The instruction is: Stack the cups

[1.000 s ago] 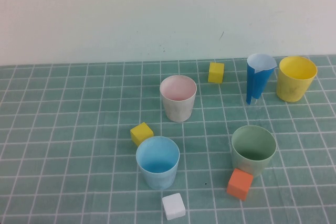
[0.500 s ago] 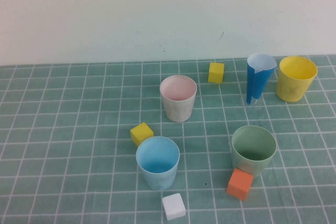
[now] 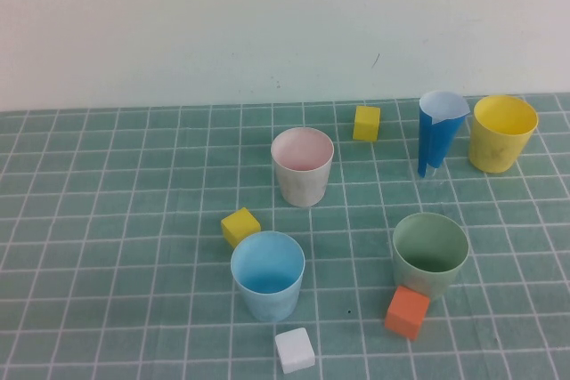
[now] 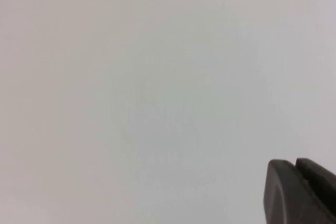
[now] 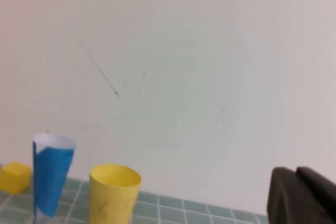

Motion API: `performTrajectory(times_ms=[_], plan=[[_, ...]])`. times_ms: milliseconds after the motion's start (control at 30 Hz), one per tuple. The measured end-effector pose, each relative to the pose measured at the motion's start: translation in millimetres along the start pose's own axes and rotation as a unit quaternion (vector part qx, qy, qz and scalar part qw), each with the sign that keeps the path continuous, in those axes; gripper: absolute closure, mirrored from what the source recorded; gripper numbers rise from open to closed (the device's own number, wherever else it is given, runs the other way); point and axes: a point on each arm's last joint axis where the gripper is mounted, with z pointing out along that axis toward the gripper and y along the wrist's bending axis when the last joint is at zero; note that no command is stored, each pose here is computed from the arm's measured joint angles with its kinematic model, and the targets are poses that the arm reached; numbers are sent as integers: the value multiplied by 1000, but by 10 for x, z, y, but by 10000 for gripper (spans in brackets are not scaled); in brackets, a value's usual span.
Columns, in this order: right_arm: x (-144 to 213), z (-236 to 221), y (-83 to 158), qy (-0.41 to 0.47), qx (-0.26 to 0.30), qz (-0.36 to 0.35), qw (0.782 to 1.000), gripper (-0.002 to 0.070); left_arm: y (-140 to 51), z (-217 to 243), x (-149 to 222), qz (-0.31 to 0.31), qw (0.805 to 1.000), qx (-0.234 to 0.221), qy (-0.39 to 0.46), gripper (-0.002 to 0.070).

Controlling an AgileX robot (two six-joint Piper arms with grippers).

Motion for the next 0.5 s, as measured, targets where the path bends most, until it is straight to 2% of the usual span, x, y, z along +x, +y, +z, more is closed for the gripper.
performTrajectory(times_ms=[100, 233, 500], plan=[[-24, 0, -7, -14, 3, 67, 998, 679, -3, -7, -112, 0, 998, 2, -61, 678], [-81, -4, -28, -47, 7, 169, 985, 679, -5, -17, -178, 1, 995, 3, -98, 678], [-129, -11, -52, -75, 14, 196, 978, 679, -5, -16, -172, 1, 996, 3, -95, 678]])
